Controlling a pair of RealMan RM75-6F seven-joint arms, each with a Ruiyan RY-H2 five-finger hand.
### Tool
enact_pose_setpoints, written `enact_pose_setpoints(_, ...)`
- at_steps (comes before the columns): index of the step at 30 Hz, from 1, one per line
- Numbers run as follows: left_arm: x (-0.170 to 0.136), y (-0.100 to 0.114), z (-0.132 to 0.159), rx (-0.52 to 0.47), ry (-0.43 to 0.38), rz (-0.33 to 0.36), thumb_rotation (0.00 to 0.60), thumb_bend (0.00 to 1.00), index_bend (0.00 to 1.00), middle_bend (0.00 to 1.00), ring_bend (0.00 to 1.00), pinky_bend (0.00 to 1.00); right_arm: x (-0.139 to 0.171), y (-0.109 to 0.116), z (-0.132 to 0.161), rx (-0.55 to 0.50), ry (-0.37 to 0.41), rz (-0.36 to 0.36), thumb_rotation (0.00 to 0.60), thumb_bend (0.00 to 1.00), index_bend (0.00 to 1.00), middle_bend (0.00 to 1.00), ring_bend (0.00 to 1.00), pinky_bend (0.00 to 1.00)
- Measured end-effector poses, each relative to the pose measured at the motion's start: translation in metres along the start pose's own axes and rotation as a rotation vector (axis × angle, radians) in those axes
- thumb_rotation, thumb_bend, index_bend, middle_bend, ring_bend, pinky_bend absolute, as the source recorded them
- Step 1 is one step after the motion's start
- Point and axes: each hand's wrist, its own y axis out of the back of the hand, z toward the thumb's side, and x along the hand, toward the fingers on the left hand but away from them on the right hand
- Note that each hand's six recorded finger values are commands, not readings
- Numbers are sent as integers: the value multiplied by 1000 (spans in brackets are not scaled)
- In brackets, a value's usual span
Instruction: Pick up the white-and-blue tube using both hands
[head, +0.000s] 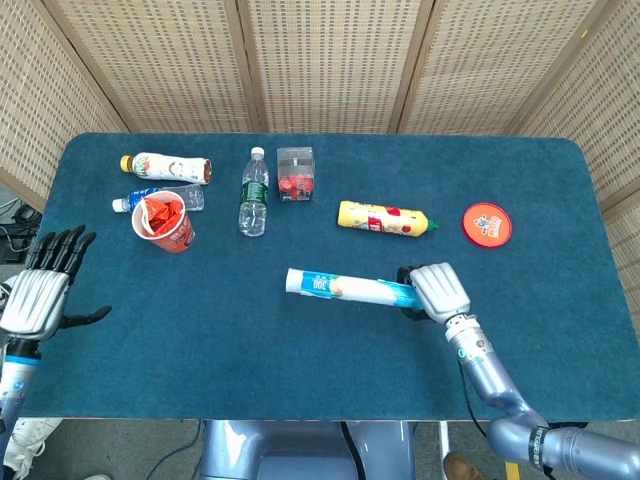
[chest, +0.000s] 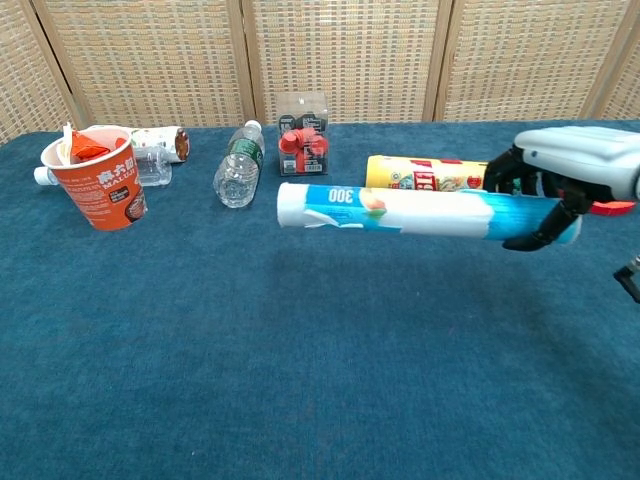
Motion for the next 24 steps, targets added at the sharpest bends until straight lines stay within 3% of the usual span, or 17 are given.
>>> enact_pose_setpoints(5,38,11,42,11,-122,-1,600,0,0,0,20,119,-18,5,26,36,-6,1,600,660,725,663,709,754)
enact_pose_setpoints(10,66,2,89,48,-219,-80,600,0,7,0,63,151,-30,9,49,37,-30,-4,600,660,727,664,709,754)
enact_pose_setpoints(18,93,-22,161,-15,-292,-134,600,0,34,0,96,172,-37,17,68,-20,-53,1,600,661,728,664,709,754)
enact_pose_setpoints(24,108,-40,194,-40,-327,-152,600,0,40,0,98,172,-39,17,75,-66,-50,11,600,662,728,664,709,754)
